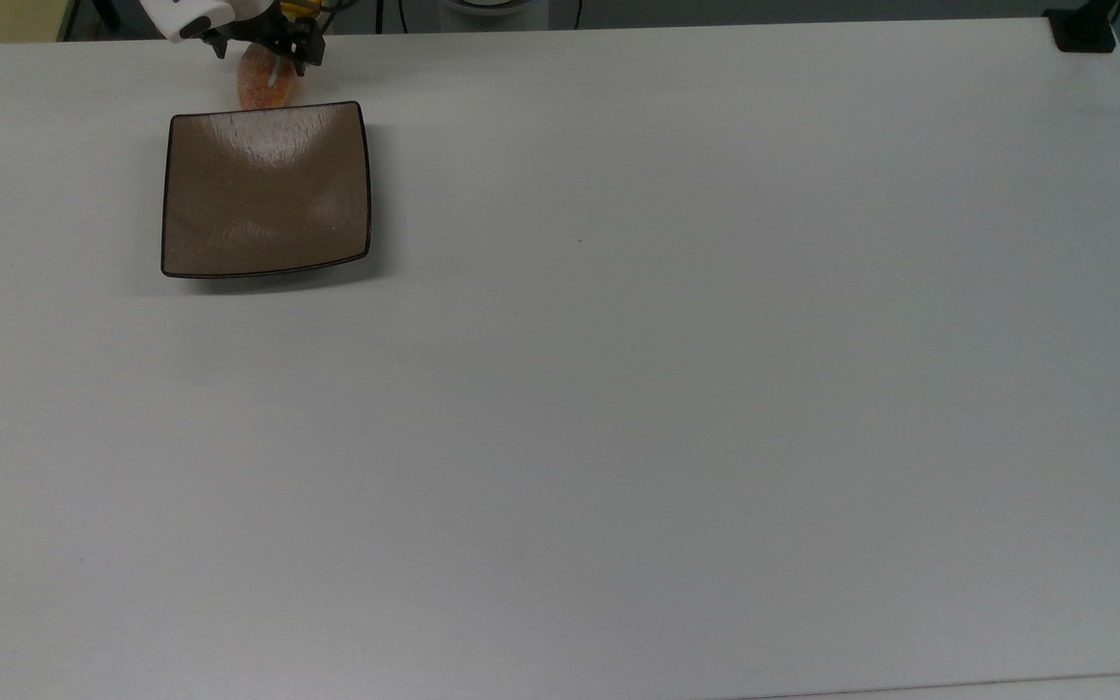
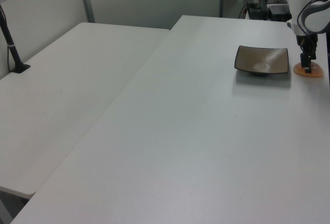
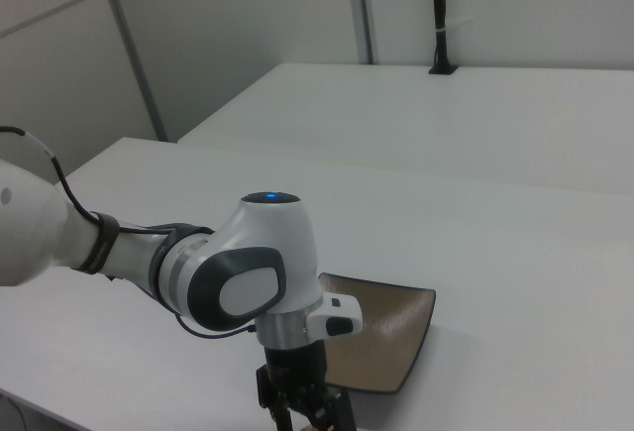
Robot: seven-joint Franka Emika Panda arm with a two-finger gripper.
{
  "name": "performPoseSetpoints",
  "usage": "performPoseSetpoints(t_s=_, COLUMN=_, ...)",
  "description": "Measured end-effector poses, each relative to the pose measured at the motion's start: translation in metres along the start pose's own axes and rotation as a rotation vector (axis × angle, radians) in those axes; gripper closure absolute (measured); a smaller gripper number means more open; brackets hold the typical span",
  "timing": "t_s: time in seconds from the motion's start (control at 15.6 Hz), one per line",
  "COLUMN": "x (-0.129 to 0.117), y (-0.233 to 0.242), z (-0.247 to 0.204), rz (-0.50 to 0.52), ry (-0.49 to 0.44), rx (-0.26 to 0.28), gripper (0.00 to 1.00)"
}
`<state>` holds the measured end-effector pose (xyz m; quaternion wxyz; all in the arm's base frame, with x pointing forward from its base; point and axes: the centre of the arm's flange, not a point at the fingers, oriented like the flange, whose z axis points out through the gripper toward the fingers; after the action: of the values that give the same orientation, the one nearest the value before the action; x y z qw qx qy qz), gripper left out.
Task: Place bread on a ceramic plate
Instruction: 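Lower the gripper and close it on the orange bread roll, then lift the bread roll and carry it over the brown plate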
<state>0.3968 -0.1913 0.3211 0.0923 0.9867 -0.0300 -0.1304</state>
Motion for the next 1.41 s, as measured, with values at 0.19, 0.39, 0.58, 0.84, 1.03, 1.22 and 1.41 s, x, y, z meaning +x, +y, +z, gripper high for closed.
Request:
performPoseSetpoints(t_s=0.19, x=0.000, y=0.001, z=0.001, rz=0.001, ry=0.000, rx=0.001, gripper=0.19)
performPoseSetpoints(t_s=0.39, x=0.000, y=0.001, z=0.000, rz=-0.004, ry=0.001, rx=0.000, gripper=0.55)
performPoseSetpoints(t_s=0.58, x=0.000, y=0.004, z=0.000, rz=-0.004, ry=0.003, rx=0.002, gripper=0.80)
performPoseSetpoints(t_s=0.84, x=-0.004, y=0.010, z=-0.005, rz=-0.002, ry=0.012, rx=0.001, gripper=0.82)
performPoseSetpoints(t_s=1.03, x=-0.013, y=0.023, z=-0.020, rz=-0.011, ry=0.015, rx=-0.003, gripper=0.82)
performPoseSetpoints(t_s=1.22, x=-0.018, y=0.036, z=-0.050, rz=0.013, ry=0.036, rx=-0.002, gripper=0.82)
performPoseSetpoints(t_s=1.41, x=-0.007, y=0.036, z=-0.088, rz=0.070, ry=0.133, rx=0.085, gripper=0.82)
